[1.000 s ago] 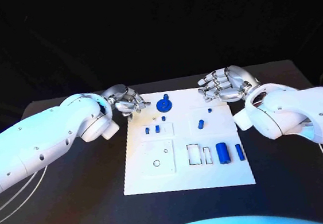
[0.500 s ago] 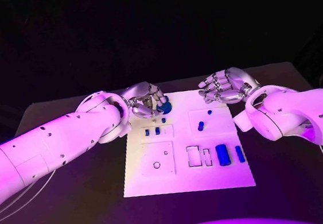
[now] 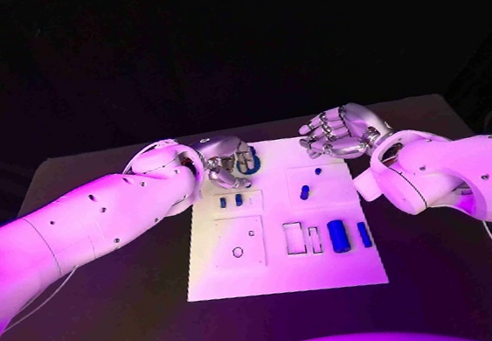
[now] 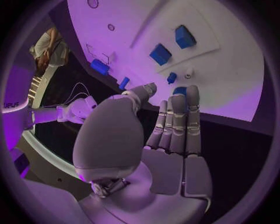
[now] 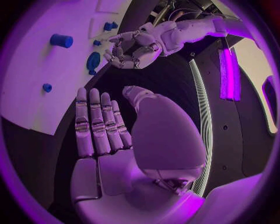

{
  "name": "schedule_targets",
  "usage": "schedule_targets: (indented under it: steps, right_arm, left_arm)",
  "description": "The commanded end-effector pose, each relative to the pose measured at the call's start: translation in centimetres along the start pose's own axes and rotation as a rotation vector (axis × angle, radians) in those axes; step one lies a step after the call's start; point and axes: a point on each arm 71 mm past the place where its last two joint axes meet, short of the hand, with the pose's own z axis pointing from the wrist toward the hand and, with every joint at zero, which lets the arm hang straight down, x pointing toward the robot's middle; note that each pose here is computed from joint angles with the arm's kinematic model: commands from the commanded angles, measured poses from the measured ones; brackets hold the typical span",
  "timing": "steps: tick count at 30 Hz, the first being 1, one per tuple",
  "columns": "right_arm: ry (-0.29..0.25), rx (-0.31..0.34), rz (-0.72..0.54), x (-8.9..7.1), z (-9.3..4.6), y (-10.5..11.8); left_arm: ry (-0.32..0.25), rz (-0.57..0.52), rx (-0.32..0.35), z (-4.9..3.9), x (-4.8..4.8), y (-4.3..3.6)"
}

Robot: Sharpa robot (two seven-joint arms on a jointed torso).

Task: Assemble the parts on the task board

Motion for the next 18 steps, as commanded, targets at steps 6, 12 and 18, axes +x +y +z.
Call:
schedule_targets:
  steps: [6,12,18]
  right_arm:
    - [0.011,-0.03,-0.013,0.24,0.0,0.29]
    - [0.013,-0.032,-0.014,0.3,0.0,0.33]
    - [0.015,-0.034,-0.014,0.38,0.02,0.38]
  left_arm:
    - [0.066,0.047,-0.008,0.5,0.94,0.07]
    - [0.071,0.047,-0.017,0.74,1.08,0.2]
    - [0.099,0.037,-0.015,1.05,1.6,0.22]
